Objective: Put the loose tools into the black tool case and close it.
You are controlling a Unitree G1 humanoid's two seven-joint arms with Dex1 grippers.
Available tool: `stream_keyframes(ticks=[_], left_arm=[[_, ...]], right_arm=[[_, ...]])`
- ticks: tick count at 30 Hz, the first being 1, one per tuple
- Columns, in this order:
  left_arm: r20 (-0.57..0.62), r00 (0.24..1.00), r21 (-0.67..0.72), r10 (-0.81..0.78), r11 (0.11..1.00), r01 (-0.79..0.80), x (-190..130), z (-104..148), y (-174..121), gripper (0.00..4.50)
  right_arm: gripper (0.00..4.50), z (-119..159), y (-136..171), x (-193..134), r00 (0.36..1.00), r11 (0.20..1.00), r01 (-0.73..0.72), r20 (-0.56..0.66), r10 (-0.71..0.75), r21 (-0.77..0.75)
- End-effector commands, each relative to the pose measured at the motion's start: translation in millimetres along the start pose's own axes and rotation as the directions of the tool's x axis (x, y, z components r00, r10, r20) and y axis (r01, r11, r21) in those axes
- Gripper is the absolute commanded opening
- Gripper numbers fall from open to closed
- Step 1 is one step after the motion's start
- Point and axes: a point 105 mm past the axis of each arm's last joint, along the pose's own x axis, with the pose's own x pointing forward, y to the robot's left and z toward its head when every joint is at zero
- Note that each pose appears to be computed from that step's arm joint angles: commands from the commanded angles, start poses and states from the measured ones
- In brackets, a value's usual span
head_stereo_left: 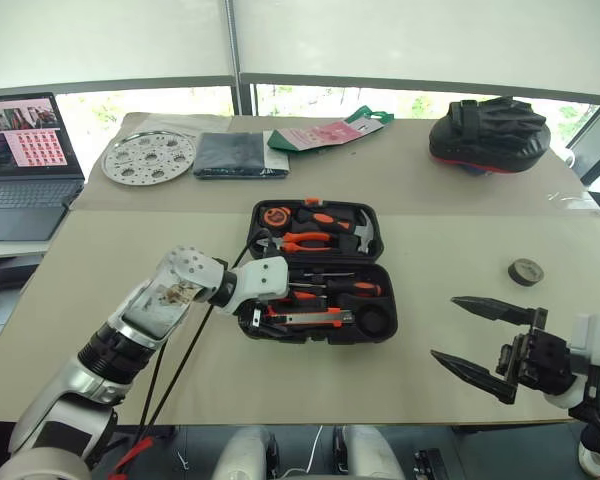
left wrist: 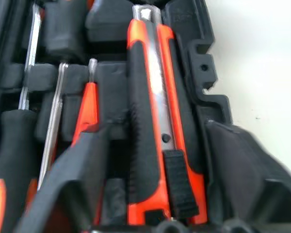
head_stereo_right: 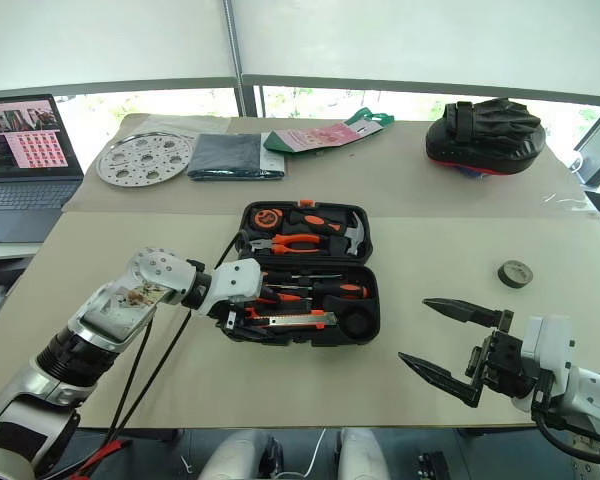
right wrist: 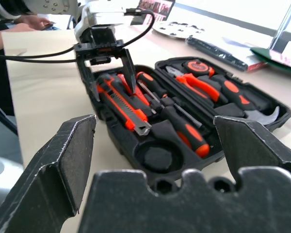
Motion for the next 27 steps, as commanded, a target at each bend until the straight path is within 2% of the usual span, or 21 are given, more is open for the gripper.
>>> stream_keyframes(ticks=[1, 3, 6, 13, 15, 22, 27], left_arm=[[0.205, 0.978, -0.012, -0.035, 0.999, 0.038, -13.1, 31.1, -0.3, 4.08], [0.263, 0.964, 0.010, -0.040, 0.999, 0.039, -20.3, 38.6, 1.4, 4.08], [0.281, 0.959, 0.046, -0.031, 0.999, 0.019, -22.3, 36.3, 4.7, 3.37], [0.294, 0.956, 0.059, -0.019, 0.998, 0.002, 8.0, 17.9, 1.9, 0.65], [0.265, 0.964, 0.075, 0.000, 0.997, -0.020, 15.4, 10.7, 3.1, 0.07], [0.181, 0.983, 0.020, 0.032, 0.999, -0.036, 35.9, -12.4, 0.6, 0.07], [0.113, 0.992, -0.201, 0.058, 0.979, -0.034, 38.6, -30.9, 1.4, 0.07]], right_arm=[[4.50, 7.6, -3.7, 1.6, 1.000, 0.999, 0.011, 0.019, -0.010, -0.038], [4.50, 6.9, -4.8, 1.6, 1.000, 0.999, 0.016, 0.019, -0.015, -0.037], [4.50, 5.7, -6.4, 2.5, 1.000, 0.999, 0.023, 0.021, -0.022, -0.035], [4.50, 3.7, -7.0, 8.9, 0.999, 0.999, 0.033, 0.031, -0.032, -0.037], [4.50, 3.7, -6.8, 10.1, 0.999, 0.999, 0.034, 0.032, -0.033, -0.037], [4.50, 6.2, -3.2, 11.6, 0.999, 0.999, 0.039, 0.038, -0.038, -0.033], [4.50, 7.1, -1.2, 11.6, 0.998, 0.999, 0.042, 0.037, -0.041, -0.026]])
